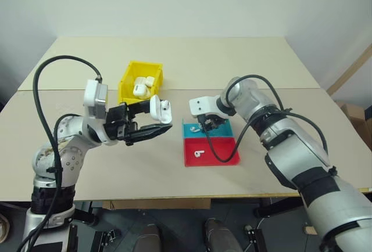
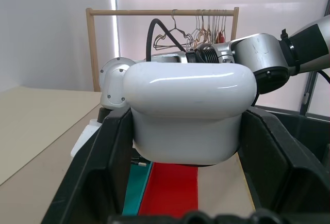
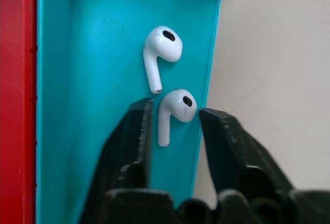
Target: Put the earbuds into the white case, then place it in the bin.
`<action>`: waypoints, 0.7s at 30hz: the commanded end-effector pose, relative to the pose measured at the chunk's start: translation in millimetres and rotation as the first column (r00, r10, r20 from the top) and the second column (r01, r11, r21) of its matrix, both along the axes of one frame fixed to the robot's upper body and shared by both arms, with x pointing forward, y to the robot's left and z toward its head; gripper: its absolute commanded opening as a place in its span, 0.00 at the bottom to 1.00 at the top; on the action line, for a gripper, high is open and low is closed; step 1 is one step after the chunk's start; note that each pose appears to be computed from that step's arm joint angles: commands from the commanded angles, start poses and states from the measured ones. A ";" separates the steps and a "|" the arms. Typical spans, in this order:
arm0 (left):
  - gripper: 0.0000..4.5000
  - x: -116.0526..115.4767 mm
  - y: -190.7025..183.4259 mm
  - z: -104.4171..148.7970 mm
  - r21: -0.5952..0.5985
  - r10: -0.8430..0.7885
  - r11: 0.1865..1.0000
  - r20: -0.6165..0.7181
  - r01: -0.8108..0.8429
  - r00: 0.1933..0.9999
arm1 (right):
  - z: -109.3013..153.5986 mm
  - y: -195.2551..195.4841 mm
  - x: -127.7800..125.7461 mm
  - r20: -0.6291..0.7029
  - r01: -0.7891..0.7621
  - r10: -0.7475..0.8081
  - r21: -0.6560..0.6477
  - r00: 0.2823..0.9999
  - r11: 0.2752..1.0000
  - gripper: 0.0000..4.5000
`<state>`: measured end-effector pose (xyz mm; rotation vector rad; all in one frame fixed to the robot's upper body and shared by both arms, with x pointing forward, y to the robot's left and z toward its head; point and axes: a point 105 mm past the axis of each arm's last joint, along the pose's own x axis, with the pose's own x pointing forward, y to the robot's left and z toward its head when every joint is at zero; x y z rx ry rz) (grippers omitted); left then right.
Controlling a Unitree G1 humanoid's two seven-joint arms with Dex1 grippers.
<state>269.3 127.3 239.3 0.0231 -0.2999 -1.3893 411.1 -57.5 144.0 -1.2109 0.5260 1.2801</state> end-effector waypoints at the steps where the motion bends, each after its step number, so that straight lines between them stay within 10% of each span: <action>1: 0.62 -7.3 0.8 11.7 -0.006 -0.011 1.000 0.050 0.012 0.999 | -2.1 0.4 -1.3 -0.006 -0.014 0.014 0.011 1.000 1.000 0.14; 8: 0.62 -5.0 0.3 12.0 0.001 -0.015 1.000 0.048 0.015 0.999 | 8.1 -5.7 0.0 -0.023 0.036 -0.035 0.082 0.999 0.996 0.14; 14: 0.62 -0.6 2.8 16.6 -0.012 -0.030 0.999 0.046 0.030 0.998 | 62.4 -36.7 -2.4 -0.055 0.202 -0.196 0.390 0.979 0.898 0.14; 21: 0.62 9.2 1.3 19.1 -0.049 -0.069 0.996 0.013 0.069 0.998 | 148.8 -46.9 -71.6 -0.217 0.251 -0.129 0.878 0.968 0.407 0.14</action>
